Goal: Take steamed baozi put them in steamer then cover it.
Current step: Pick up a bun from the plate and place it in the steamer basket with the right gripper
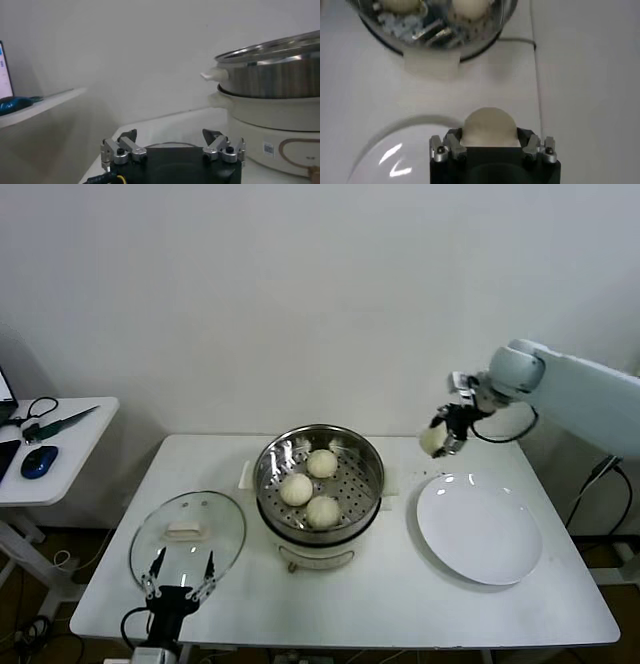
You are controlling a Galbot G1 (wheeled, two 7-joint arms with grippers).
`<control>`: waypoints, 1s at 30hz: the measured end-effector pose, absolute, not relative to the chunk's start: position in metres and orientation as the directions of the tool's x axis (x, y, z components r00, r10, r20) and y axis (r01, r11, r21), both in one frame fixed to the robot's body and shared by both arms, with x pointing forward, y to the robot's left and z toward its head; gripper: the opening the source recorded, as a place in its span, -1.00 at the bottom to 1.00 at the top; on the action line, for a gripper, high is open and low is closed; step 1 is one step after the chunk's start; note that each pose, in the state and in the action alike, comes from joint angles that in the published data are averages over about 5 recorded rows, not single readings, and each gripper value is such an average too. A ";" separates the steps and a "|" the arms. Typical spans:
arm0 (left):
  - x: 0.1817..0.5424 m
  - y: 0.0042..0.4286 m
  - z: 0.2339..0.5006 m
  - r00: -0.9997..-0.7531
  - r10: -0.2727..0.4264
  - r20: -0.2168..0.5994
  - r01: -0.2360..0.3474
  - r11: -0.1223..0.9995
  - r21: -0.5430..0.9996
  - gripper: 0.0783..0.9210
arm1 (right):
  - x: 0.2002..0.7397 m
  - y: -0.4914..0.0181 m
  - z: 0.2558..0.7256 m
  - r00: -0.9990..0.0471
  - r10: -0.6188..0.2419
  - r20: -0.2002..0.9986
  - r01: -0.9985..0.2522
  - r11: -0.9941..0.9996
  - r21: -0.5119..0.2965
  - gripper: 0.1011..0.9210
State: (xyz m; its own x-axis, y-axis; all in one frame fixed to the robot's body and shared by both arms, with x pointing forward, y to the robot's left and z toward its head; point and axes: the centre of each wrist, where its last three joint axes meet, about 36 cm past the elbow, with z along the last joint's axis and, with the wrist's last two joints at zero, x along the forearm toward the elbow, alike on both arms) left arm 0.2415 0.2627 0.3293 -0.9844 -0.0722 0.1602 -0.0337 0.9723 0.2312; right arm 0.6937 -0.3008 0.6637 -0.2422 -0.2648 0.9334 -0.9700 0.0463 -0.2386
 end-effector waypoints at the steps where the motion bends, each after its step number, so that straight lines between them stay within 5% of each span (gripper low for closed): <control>1: 0.242 0.262 0.329 -0.985 -0.070 0.160 -0.032 0.972 0.231 0.77 | 0.694 -0.291 0.669 -0.236 -0.270 0.933 -0.971 0.038 -0.235 0.51; 14: 0.248 0.263 0.329 -0.985 -0.059 0.161 -0.019 0.970 0.242 0.77 | 0.692 -0.187 0.683 -0.165 -0.281 0.945 -0.981 -0.049 -0.186 0.51; 30: 0.253 0.269 0.323 -0.983 -0.068 0.171 -0.024 0.969 0.247 0.77 | 0.684 -0.131 0.620 -0.090 -0.236 0.968 -0.986 -0.114 -0.119 0.51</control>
State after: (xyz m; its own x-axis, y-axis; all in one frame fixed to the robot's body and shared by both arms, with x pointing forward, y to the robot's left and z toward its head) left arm 0.2530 0.2686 0.3226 -0.9830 -0.0679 0.1707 -0.0240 0.9687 0.2470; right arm 0.6839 -0.1312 0.6195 -0.0896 -0.2364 0.9675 -0.9863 -0.1142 -0.1193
